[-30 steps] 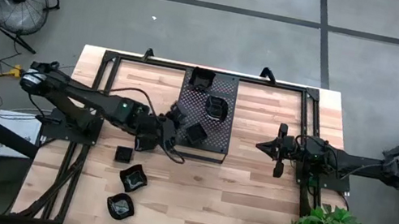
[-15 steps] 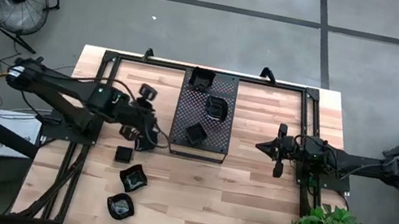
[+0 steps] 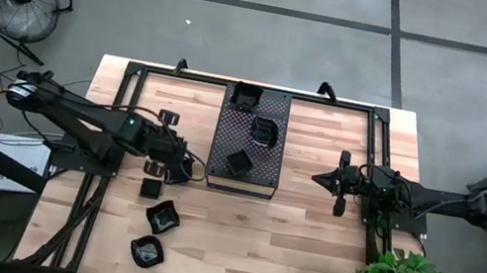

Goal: Pick & Place Mini shaped plates
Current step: Stack the black leaf shape plate on top of the other black leaf shaped plate on the shelf

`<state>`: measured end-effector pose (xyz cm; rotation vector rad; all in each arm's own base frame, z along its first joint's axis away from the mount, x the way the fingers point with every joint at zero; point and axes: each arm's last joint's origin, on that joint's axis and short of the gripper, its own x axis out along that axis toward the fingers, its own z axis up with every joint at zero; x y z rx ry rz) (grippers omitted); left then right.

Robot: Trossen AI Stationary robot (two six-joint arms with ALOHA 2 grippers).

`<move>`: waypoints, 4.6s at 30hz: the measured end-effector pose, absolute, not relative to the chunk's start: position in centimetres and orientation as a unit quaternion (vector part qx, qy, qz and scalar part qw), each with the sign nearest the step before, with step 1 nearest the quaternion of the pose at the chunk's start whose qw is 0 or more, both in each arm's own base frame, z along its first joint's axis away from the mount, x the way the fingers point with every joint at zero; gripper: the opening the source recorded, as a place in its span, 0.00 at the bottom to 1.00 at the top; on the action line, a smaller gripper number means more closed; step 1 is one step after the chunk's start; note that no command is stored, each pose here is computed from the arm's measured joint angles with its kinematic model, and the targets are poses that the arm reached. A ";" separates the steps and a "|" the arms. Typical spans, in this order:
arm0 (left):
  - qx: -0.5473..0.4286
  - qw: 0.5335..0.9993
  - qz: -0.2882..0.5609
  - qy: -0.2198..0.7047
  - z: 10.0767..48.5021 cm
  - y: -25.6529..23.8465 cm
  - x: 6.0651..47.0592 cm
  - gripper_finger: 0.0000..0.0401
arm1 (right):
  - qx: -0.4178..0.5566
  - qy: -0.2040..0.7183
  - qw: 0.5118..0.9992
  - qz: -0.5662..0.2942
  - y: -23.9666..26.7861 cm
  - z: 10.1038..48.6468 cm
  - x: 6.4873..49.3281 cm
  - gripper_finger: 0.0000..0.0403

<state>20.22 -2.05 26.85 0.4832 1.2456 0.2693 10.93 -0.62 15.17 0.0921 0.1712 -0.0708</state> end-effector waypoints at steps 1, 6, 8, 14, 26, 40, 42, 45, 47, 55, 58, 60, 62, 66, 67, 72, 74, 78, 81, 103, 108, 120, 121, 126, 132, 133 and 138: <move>0.210 0.781 0.120 0.576 26.5 -1.9 20.3 0.20 | 0.046 0.086 0.995 -0.035 -0.6 15.2 10.9 0.03; 0.147 0.797 0.096 0.578 24.9 0.3 20.9 0.20 | 0.046 0.086 0.995 -0.035 -0.6 15.2 10.9 0.03; 0.123 0.801 0.081 0.580 24.3 1.4 21.0 0.20 | 0.046 0.086 0.995 -0.035 -0.6 15.2 10.9 0.03; 0.033 0.810 0.035 0.585 23.1 4.3 20.4 0.20 | 0.046 0.086 0.995 -0.035 -0.6 15.2 10.9 0.03; -0.088 0.794 0.080 0.596 19.6 5.1 19.1 0.20 | 0.046 0.085 0.995 -0.035 -0.6 15.2 10.9 0.03; -0.139 0.804 0.092 0.571 18.4 5.0 19.2 0.20 | 0.046 0.085 0.995 -0.035 -0.6 15.2 10.9 0.03; -0.139 0.805 0.092 0.569 18.5 4.9 19.3 0.20 | 0.046 0.085 0.995 -0.035 -0.6 15.2 10.9 0.03; -0.134 0.805 0.091 0.571 18.4 4.4 19.4 0.20 | 0.046 0.085 0.995 -0.035 -0.6 15.2 10.9 0.03; -0.127 0.806 0.087 0.571 18.5 3.9 19.5 0.20 | 0.046 0.085 0.995 -0.035 -0.6 15.2 10.9 0.03; -0.118 0.806 0.098 0.571 18.1 3.6 20.0 0.20 | 0.046 0.085 0.995 -0.035 -0.6 15.2 10.9 0.03; -0.119 0.797 0.100 0.584 17.5 3.6 20.2 0.20 | 0.046 0.085 0.995 -0.035 -0.6 15.2 10.9 0.03; -0.120 0.789 0.099 0.595 17.0 3.7 20.4 0.20 | 0.046 0.085 0.995 -0.035 -0.6 15.2 10.9 0.03; -0.120 0.785 0.099 0.599 16.7 3.7 20.6 0.20 | 0.046 0.085 0.995 -0.035 -0.6 15.2 10.9 0.03; -0.116 0.793 0.097 0.591 16.5 3.8 21.0 0.20 | 0.046 0.085 0.995 -0.035 -0.6 15.2 10.9 0.03; -0.116 0.793 0.097 0.591 16.5 3.8 21.1 0.20 | 0.046 0.085 0.995 -0.035 -0.6 15.2 10.9 0.03; -0.116 0.791 0.094 0.593 16.4 3.8 21.1 0.20 | 0.046 0.085 0.995 -0.035 -0.6 15.2 10.9 0.03; -0.111 0.792 0.091 0.593 16.4 3.8 21.1 0.20 | 0.046 0.085 0.995 -0.035 -0.6 15.2 10.9 0.03; -0.116 0.792 0.082 0.593 16.4 3.7 21.1 0.20 | 0.046 0.085 0.995 -0.035 -0.6 15.2 10.9 0.03; -0.119 0.793 0.078 0.593 16.4 3.7 21.1 0.20 | 0.046 0.085 0.995 -0.035 -0.6 15.2 10.9 0.03; -0.101 0.783 0.063 0.611 15.5 3.8 21.5 0.20 | 0.046 0.085 0.995 -0.035 -0.6 15.2 10.9 0.03; -0.090 0.789 0.055 0.605 16.0 3.8 21.9 0.17 | 0.046 0.085 0.995 -0.035 -0.6 15.2 10.9 0.03; -0.084 0.780 0.056 0.618 16.1 3.8 21.7 0.01 | 0.046 0.085 0.995 -0.035 -0.6 15.2 10.9 0.03; -0.082 0.781 0.055 0.617 16.1 3.8 21.7 0.01 | 0.046 0.086 0.995 -0.035 -0.6 15.2 10.9 0.03; -0.067 0.782 0.055 0.618 16.1 3.9 21.7 0.00 | 0.046 0.085 0.995 -0.035 -0.6 15.2 10.9 0.03; -0.056 0.790 0.053 0.609 17.1 3.9 21.5 0.00 | 0.046 0.085 0.995 -0.035 -0.6 15.2 10.9 0.03; -0.055 0.794 0.054 0.603 17.6 3.9 21.5 0.00 | 0.046 0.085 0.995 -0.035 -0.6 15.2 10.9 0.03; -0.041 0.802 0.051 0.594 19.5 3.9 21.7 0.00 | 0.046 0.086 0.995 -0.035 -0.6 15.2 10.9 0.03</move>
